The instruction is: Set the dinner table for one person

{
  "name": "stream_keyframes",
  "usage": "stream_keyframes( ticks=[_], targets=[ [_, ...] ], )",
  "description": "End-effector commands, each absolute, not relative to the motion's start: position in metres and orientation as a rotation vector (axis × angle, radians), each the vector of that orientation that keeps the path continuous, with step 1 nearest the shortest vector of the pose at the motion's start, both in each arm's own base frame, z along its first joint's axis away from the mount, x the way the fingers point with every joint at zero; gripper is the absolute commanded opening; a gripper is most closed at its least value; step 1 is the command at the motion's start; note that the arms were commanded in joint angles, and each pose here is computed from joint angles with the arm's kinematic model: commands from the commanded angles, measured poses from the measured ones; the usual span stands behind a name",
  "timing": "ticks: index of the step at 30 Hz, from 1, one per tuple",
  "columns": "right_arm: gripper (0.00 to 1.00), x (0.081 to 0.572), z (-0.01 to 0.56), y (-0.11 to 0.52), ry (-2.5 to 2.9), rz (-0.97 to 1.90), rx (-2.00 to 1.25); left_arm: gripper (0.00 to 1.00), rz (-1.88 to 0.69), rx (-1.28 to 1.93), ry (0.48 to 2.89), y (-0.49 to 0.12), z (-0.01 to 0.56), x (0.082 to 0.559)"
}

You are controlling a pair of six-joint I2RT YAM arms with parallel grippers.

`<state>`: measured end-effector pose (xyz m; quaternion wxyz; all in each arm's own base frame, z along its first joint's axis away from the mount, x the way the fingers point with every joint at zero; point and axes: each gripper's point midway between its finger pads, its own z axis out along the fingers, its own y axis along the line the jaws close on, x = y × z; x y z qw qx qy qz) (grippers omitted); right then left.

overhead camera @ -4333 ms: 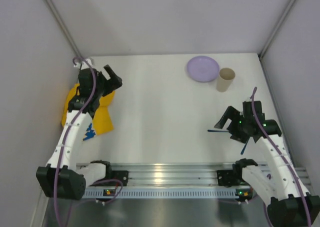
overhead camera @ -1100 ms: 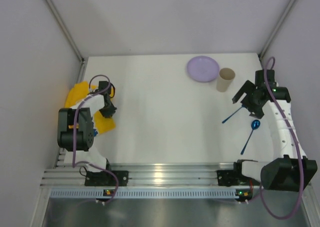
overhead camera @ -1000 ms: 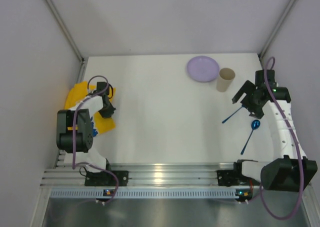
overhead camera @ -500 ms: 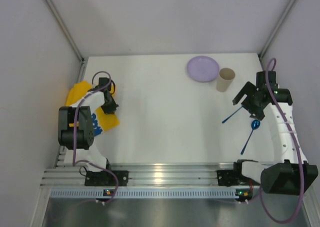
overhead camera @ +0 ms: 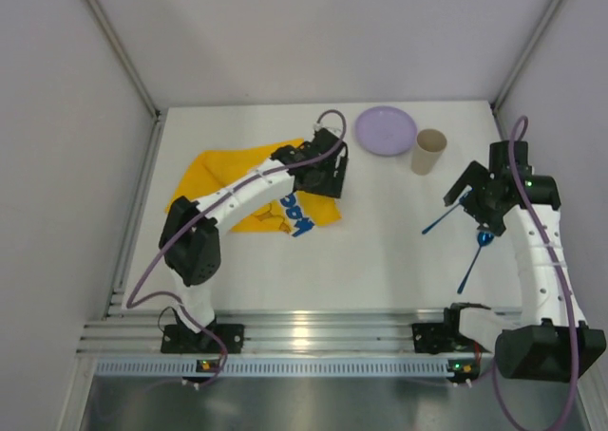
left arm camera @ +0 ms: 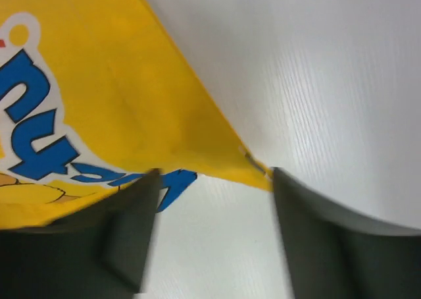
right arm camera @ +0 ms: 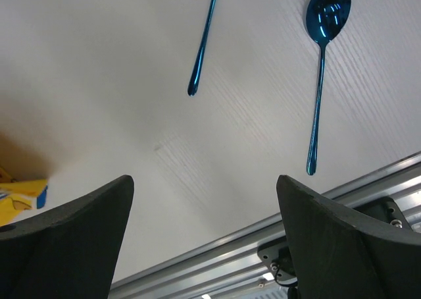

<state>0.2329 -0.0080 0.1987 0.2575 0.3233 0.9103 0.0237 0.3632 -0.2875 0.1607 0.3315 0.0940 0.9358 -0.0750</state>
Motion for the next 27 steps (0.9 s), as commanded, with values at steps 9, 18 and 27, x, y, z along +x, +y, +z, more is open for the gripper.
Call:
stream_keyframes(
  ticks=[9,18,27],
  targets=[
    [0.92,0.249,0.204,0.021,2.492,0.238,0.711,0.99,-0.336,0.181,2.488,-0.290,0.178,0.306],
    [0.96,0.279,0.200,0.174,2.570,0.916,0.234,0.97,-0.404,-0.407,2.373,-0.148,0.174,0.314],
    [0.95,0.308,0.134,0.229,2.728,0.979,0.144,0.92,-0.426,-0.646,2.497,-0.118,0.090,0.282]
  ],
)
